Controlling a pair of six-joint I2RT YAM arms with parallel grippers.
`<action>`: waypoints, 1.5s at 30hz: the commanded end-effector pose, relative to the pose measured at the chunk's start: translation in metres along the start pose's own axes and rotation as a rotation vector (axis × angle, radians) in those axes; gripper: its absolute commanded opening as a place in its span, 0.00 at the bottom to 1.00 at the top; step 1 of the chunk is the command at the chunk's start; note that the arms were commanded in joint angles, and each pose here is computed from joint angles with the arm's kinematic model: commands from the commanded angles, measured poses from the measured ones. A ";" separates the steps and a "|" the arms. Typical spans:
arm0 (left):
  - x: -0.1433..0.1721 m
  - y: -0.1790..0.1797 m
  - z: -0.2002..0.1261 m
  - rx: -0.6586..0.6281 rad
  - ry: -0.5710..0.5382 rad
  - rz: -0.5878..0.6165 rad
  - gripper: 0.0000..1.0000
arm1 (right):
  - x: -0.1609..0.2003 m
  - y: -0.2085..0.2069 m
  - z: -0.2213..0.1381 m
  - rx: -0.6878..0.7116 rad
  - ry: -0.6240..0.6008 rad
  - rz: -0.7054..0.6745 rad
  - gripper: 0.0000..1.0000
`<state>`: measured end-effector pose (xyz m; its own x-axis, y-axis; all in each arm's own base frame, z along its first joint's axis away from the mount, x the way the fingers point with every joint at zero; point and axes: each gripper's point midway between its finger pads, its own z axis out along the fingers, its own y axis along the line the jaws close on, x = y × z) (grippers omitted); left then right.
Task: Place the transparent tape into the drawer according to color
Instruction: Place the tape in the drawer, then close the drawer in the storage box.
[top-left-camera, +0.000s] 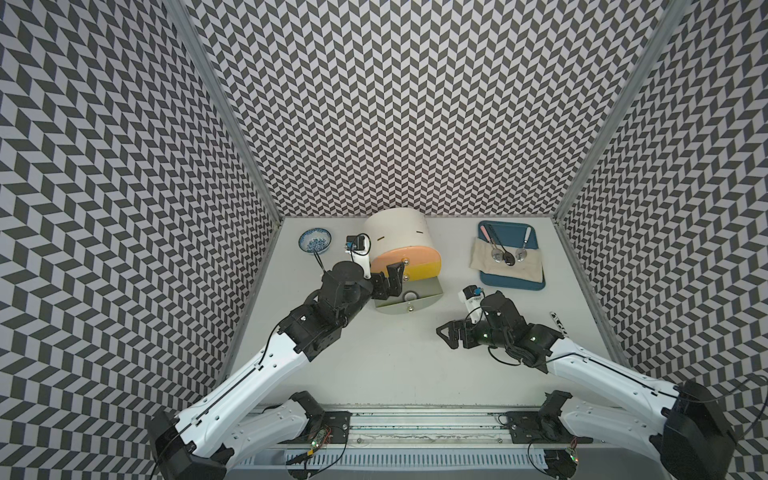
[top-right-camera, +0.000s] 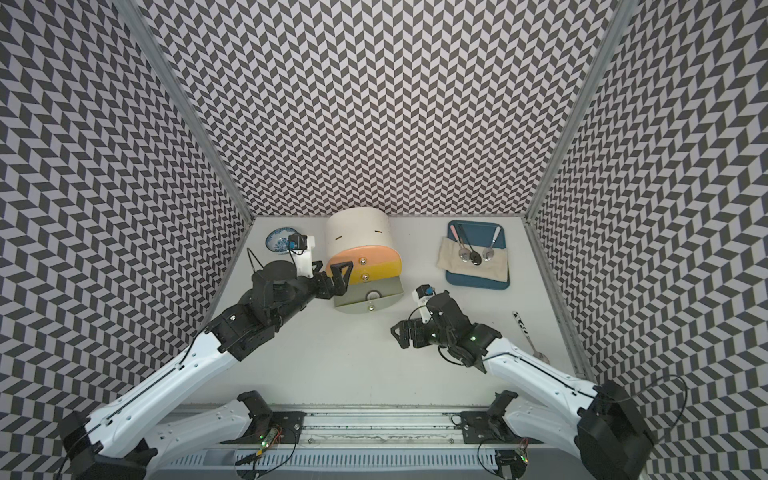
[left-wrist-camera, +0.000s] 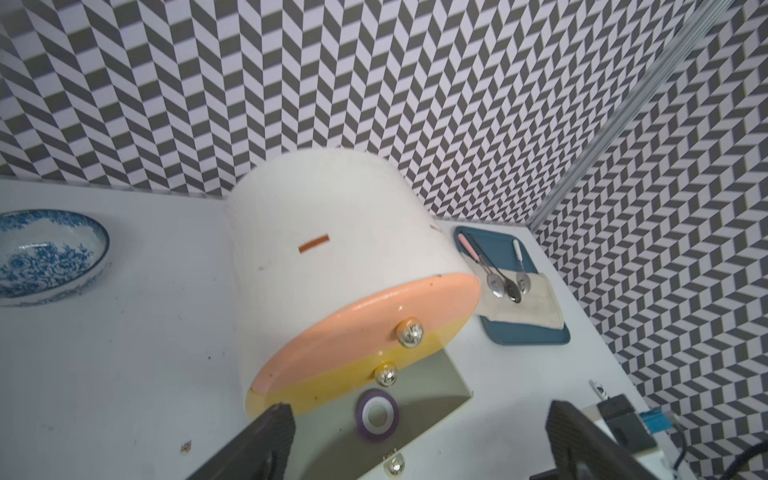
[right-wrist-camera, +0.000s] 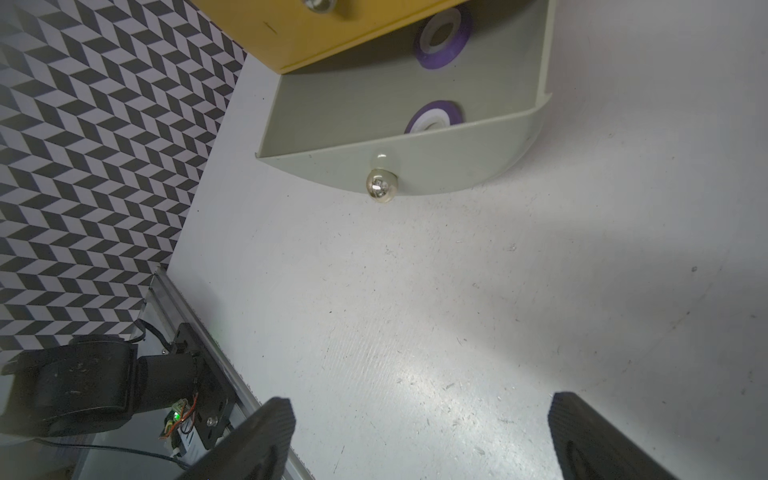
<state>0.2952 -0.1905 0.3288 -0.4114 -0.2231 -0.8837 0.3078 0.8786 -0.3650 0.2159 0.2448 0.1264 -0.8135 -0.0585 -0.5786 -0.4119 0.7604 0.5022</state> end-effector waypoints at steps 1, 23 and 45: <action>-0.012 0.003 -0.002 0.033 0.045 0.026 1.00 | -0.031 0.020 -0.001 -0.033 -0.111 -0.026 1.00; -0.020 0.063 0.098 0.117 0.241 -0.123 0.88 | -0.037 0.038 0.030 -0.037 -0.206 -0.057 0.99; 0.004 0.082 0.114 0.094 0.316 -0.123 0.86 | -0.025 0.042 0.090 0.022 -0.189 -0.073 0.55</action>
<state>0.4146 -0.1690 0.2558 -0.7003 -0.1810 -0.6905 0.2952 0.8073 -0.5109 0.2477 0.3217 0.0886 -0.7147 -0.0394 -0.6983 -0.4442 0.7968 0.4096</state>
